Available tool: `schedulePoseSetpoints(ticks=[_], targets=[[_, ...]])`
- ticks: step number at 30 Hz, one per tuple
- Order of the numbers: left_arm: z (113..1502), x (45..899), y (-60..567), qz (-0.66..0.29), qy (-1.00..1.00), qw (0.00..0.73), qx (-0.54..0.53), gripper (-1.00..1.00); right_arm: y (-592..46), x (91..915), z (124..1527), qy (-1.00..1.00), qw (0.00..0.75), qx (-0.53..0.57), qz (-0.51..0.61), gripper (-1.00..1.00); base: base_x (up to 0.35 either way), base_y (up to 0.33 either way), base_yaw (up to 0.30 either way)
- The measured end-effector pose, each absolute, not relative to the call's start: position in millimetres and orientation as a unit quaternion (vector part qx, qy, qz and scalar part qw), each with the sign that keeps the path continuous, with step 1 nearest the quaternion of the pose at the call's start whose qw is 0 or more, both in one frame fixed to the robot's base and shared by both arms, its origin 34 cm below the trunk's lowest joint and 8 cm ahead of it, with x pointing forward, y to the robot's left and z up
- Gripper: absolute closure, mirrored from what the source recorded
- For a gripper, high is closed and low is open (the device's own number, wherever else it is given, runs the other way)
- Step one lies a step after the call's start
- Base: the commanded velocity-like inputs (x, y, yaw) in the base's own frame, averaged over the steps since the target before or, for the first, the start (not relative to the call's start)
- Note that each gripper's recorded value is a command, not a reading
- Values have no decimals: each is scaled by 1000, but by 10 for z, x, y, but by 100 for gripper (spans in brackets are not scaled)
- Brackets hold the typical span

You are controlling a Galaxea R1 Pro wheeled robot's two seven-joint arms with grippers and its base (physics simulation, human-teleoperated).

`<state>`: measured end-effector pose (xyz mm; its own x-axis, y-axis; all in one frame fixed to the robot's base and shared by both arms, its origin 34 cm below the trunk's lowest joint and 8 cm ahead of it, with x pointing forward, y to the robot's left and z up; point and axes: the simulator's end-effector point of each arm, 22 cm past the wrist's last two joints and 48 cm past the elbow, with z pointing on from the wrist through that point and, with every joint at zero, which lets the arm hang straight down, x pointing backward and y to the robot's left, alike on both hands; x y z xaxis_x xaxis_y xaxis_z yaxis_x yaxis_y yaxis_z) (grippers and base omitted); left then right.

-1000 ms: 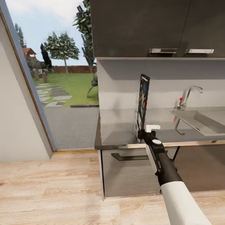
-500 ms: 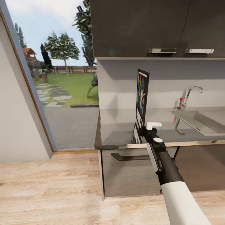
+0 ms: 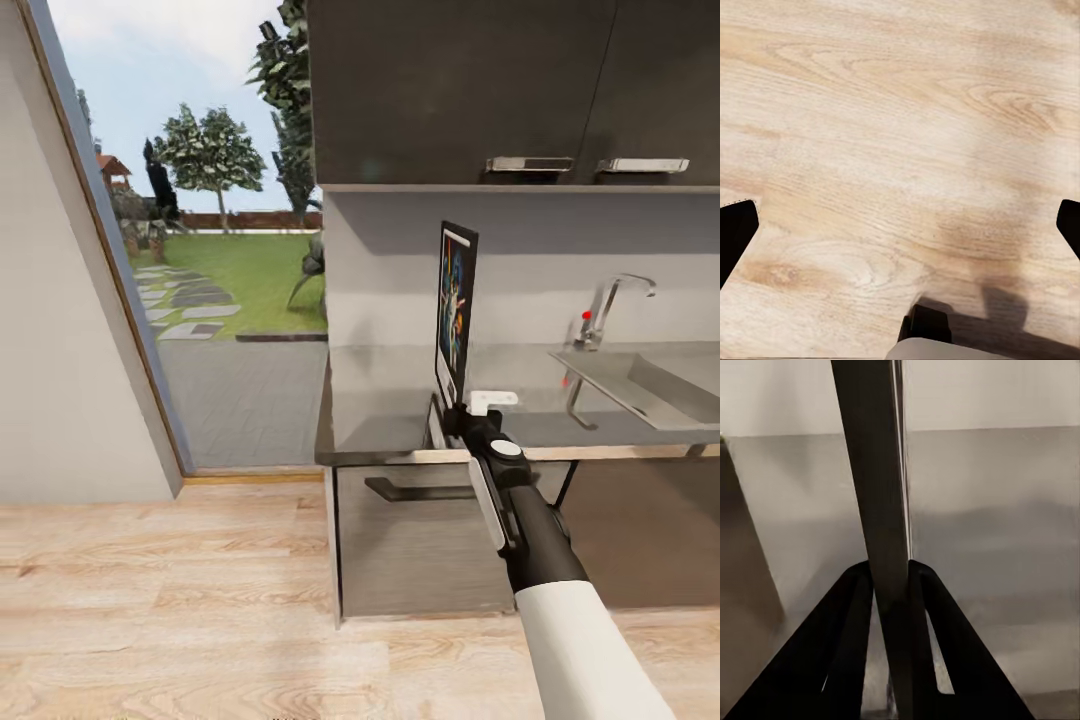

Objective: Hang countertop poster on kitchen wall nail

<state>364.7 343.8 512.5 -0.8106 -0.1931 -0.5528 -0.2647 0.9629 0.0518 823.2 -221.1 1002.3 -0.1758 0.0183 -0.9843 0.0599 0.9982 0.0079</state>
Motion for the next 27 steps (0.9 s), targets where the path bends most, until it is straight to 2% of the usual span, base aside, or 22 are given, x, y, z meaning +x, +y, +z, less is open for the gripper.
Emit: schedulePoseSetpoints(ticks=[7, 27], targets=[[5126, 3646, 3441, 63, 949, 283, -121, -100, -2211, 8232, 10022, 767, 641, 25, -16, 100, -4, 194, 278], [5126, 3645, 3441, 63, 949, 283, -121, -100, -2200, 8231, 10022, 767, 641, 25, -15, 100, 0, 289, 284]])
